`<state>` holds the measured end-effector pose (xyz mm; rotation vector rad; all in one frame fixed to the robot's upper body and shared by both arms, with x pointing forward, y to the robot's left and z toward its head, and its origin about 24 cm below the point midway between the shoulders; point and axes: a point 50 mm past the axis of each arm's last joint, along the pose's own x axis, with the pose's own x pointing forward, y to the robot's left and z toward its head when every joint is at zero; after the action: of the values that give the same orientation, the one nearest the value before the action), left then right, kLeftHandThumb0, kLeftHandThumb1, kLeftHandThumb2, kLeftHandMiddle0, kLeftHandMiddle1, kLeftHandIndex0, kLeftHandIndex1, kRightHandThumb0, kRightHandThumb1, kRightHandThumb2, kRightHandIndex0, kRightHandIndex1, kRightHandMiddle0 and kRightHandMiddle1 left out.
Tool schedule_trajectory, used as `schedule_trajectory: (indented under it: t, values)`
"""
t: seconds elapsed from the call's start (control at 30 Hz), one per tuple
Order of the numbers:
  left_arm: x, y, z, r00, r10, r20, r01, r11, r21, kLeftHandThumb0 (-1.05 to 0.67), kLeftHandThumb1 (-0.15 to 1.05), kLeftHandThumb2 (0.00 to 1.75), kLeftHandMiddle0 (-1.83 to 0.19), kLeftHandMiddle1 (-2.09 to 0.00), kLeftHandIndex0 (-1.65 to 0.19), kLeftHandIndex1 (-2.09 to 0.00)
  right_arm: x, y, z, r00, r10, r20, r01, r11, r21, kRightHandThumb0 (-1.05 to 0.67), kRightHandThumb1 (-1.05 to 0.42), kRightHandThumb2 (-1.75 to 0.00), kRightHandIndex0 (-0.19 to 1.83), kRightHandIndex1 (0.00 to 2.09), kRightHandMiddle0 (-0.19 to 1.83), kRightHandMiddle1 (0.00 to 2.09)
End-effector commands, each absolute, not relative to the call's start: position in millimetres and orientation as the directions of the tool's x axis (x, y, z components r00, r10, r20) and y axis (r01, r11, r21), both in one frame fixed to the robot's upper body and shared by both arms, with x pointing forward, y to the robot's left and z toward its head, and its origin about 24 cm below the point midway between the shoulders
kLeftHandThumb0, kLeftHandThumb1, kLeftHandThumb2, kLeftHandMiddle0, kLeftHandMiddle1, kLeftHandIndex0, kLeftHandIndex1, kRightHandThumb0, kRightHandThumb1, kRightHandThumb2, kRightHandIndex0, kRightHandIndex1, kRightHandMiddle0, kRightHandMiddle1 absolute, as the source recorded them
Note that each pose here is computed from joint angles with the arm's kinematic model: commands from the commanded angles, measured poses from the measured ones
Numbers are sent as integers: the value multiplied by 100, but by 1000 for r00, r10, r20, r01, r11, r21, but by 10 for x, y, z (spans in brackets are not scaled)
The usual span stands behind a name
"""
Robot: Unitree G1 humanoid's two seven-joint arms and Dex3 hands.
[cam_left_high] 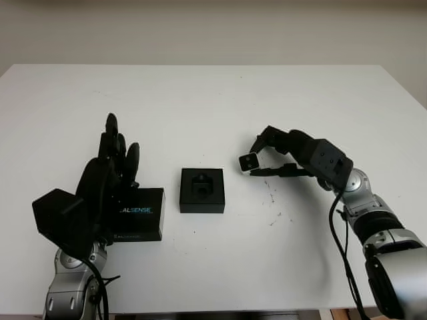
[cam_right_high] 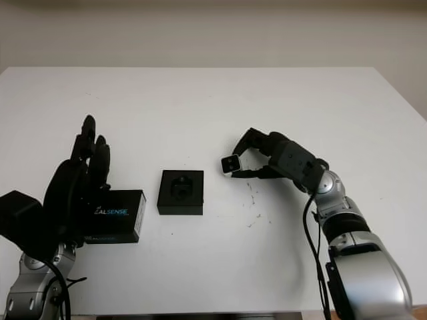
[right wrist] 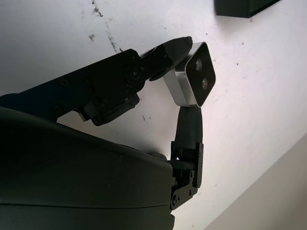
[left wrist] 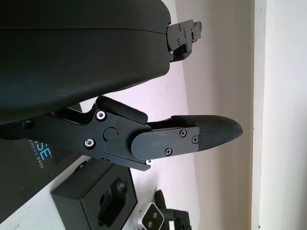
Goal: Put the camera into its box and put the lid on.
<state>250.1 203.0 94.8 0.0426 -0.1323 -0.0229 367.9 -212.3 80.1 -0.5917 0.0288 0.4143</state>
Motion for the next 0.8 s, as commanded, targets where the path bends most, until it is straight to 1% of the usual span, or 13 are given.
schedule_trajectory:
  t: [0.0,0.1,0.23,0.37,0.63,0.77]
  values:
    - [2500,2045,971,990,-31,136,23,998,56,-74,105,52,19,0,19,0,3675,-2111,786,918,372,-139,-391,788,-476,-37,-99,-5,28,9,24,180]
    - [2501,2044,972,990,-30,136,22,998,59,-74,105,52,19,0,19,0,3674,-2111,779,919,374,-124,-392,840,-375,-35,-98,-5,27,8,23,179]
    - [2502,2046,973,990,-32,136,24,998,61,-74,105,52,19,0,19,0,3669,-2087,781,919,377,-111,-393,875,-283,-37,-99,-6,24,6,24,178]
    - [2505,2044,974,991,-31,132,23,998,60,-74,105,52,19,0,19,0,3631,-1996,796,910,408,-68,-413,889,-199,-37,-100,-6,20,4,22,180]
    - [2510,2053,972,991,-35,132,26,998,64,-74,105,52,19,0,19,0,3508,-1787,813,881,473,16,-469,878,-97,-39,-101,-6,15,3,21,179]
    - [2506,2055,976,991,-35,132,27,997,66,-73,105,53,19,0,19,0,3437,-1655,801,858,513,36,-510,858,-65,-42,-100,-5,15,3,23,181]
